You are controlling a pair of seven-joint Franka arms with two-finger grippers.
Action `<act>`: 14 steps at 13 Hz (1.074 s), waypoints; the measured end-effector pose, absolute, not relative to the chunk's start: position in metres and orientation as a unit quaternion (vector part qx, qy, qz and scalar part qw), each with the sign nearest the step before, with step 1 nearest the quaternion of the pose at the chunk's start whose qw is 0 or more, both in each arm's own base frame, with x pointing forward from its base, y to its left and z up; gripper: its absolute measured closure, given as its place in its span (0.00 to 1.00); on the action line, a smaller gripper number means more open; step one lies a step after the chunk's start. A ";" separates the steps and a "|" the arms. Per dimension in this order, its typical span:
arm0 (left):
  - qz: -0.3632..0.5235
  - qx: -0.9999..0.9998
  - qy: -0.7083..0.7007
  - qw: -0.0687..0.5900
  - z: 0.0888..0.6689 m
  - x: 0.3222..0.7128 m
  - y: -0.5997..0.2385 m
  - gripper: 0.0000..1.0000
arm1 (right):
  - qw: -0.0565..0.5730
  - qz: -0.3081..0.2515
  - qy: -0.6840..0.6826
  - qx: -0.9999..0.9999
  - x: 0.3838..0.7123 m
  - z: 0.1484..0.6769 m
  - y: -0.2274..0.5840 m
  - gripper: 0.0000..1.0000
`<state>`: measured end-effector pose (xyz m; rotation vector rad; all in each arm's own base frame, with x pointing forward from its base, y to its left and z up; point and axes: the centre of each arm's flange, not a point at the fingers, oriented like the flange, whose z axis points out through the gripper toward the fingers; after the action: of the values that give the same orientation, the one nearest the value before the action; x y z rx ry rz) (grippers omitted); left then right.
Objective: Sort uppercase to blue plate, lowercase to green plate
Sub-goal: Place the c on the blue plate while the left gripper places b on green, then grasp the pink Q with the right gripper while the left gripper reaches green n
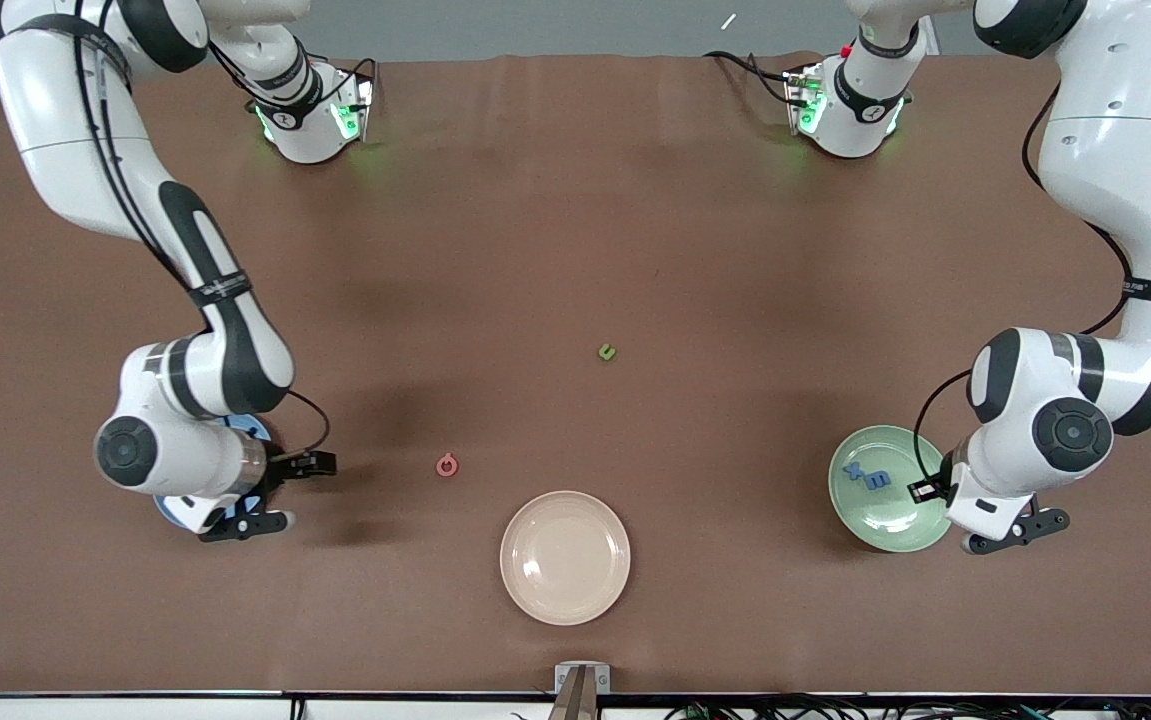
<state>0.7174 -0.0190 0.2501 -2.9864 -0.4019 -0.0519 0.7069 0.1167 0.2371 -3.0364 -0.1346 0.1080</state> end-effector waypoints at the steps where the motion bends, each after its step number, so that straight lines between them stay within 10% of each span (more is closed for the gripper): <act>1: -0.017 -0.990 -0.128 0.064 0.246 0.718 -0.016 0.74 | 0.050 0.028 -0.032 -0.998 0.705 0.239 0.140 0.11; 5: -0.019 -0.990 -0.123 0.058 0.231 0.718 -0.016 0.70 | 0.052 0.006 -0.010 -0.999 0.691 0.240 0.216 0.11; 11: -0.020 -0.991 -0.118 0.054 0.235 0.719 -0.024 0.06 | 0.042 -0.030 -0.002 -0.999 0.669 0.193 0.285 0.11; 14: -0.003 -0.993 -0.109 0.045 0.251 0.712 -0.073 0.00 | 0.040 -0.032 -0.001 -0.999 0.666 0.179 0.289 0.14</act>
<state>0.7115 -0.0728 0.2510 -3.0333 -0.3341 -0.0094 0.6661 0.2894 0.1791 -3.0603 -0.0028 -0.0986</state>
